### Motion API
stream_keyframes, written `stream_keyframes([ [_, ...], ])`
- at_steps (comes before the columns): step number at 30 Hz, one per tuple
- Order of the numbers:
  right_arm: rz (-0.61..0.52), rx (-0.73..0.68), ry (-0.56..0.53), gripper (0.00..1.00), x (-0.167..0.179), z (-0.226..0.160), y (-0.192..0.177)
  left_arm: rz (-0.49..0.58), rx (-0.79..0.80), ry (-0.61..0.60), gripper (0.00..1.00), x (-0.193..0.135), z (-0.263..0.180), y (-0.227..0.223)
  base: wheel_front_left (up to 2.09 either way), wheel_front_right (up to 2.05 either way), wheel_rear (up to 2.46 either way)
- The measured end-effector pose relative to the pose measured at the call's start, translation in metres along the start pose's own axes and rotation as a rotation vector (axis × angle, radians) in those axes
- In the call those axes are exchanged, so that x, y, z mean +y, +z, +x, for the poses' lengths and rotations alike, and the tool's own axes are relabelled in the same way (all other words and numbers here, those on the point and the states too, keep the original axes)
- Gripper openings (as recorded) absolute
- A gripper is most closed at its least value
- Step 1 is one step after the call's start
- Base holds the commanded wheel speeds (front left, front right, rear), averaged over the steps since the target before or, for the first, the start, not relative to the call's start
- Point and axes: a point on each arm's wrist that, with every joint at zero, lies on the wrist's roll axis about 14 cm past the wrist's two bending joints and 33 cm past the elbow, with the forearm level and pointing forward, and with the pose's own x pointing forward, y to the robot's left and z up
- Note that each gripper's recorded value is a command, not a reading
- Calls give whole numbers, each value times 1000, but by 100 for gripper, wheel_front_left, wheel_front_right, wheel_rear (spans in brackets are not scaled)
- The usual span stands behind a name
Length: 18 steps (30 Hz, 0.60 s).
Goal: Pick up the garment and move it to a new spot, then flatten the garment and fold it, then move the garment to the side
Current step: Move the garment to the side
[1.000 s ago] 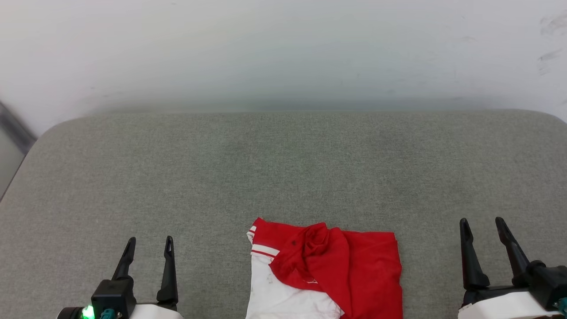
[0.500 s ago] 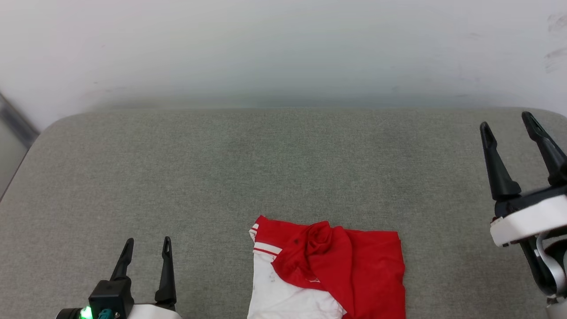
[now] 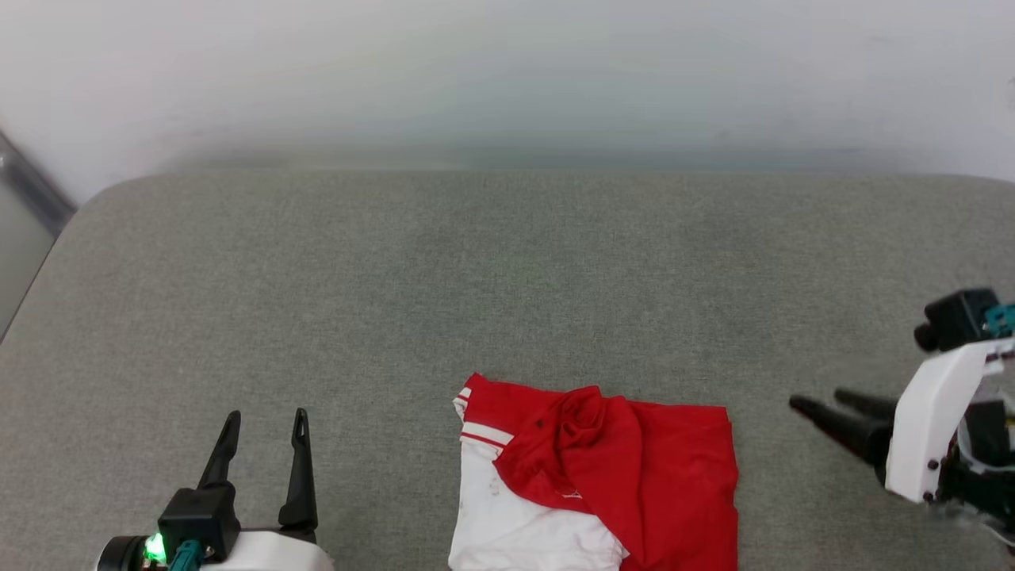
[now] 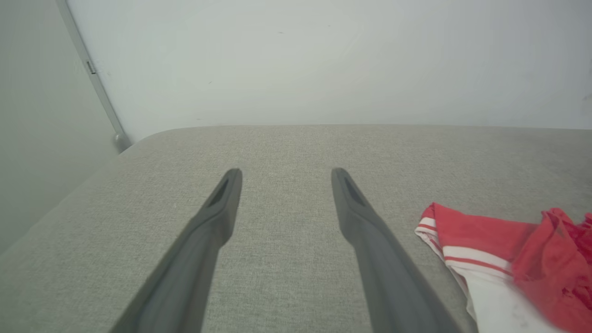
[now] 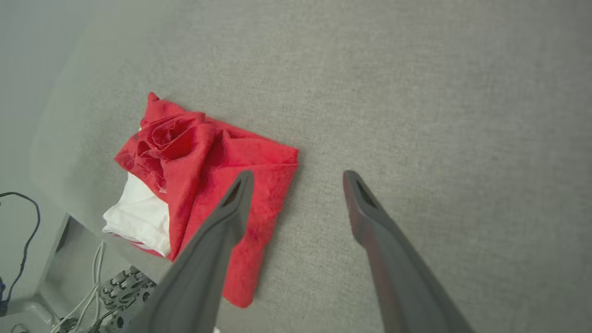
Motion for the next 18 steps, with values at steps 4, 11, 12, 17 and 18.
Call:
stream_keyframes([
  [4, 141, 189, 58, 100, 2, 11, -49, 0, 3, 0, 100, 0, 5, -1, 0, 0, 0],
  [11, 283, 332, 153, 100, 24, 37, -89, 4, 19, 11, 100, 3, 13, -7, 0, 0, 0],
  [12, 290, 348, 162, 100, 27, 42, -93, 5, 23, 13, 100, 3, 14, -8, 0, 0, 0],
  [17, 330, 409, 206, 100, 46, 63, -111, 7, 38, 17, 100, 4, 19, -13, 0, 0, 0],
  [18, 334, 415, 211, 100, 48, 67, -113, 5, 38, 18, 100, 5, 20, -13, 0, 0, 0],
])
